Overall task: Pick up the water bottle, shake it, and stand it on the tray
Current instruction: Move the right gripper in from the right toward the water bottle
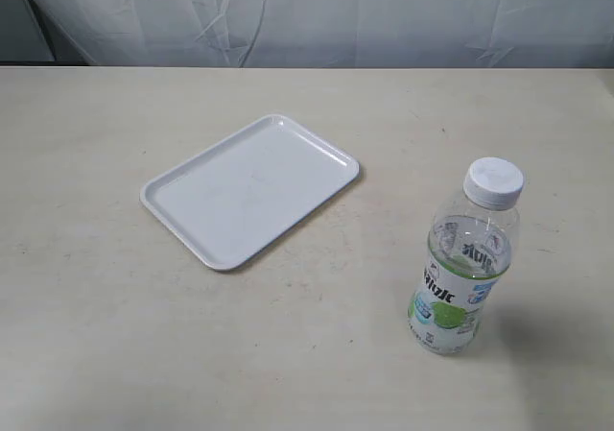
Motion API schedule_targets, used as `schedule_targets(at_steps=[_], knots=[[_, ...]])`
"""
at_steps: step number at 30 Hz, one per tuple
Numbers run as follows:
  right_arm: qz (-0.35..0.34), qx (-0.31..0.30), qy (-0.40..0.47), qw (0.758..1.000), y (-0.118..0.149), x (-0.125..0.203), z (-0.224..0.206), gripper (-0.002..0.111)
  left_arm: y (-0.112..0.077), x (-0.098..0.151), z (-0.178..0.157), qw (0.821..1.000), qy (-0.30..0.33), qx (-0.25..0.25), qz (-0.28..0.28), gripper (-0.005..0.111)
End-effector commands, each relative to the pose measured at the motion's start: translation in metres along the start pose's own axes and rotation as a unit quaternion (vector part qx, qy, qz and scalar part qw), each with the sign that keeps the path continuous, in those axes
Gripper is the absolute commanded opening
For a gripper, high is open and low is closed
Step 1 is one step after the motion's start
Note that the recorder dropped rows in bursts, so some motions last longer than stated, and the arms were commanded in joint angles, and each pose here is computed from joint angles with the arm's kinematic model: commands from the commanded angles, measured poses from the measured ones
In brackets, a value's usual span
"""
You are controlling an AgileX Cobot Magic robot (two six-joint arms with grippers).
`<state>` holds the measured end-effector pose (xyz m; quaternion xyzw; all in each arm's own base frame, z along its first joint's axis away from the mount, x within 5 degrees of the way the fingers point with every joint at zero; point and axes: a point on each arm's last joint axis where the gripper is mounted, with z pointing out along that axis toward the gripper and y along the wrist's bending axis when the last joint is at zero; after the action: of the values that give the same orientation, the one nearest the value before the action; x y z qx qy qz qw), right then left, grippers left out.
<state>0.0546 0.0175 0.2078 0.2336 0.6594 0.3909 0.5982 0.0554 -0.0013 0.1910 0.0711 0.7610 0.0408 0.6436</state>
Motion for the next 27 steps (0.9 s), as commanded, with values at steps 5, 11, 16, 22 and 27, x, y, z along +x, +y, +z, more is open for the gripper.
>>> schedule_targets(at_steps=[5,11,16,22,27], knots=[[0.189,-0.033,0.007,0.981,0.006,0.001,-0.001,0.000,0.000,0.000,0.000,1.000,-0.005,-0.001,0.000,0.000],[0.125,-0.148,0.112,0.975,0.042,0.008,-0.010,-0.001,0.000,0.000,0.000,1.000,-0.005,-0.001,0.000,0.000],[-0.206,-0.310,0.026,0.928,0.106,-0.022,-0.038,-0.001,0.000,0.000,0.000,1.000,-0.005,-0.001,0.000,0.000],[-0.324,-0.262,0.040,0.908,0.136,-0.048,-0.022,-0.001,0.000,0.000,0.000,1.000,-0.005,-0.001,0.000,0.000],[-0.310,-0.147,0.266,0.901,0.117,-0.039,0.039,-0.001,0.000,0.000,0.000,1.000,-0.005,-0.001,0.000,0.000]])
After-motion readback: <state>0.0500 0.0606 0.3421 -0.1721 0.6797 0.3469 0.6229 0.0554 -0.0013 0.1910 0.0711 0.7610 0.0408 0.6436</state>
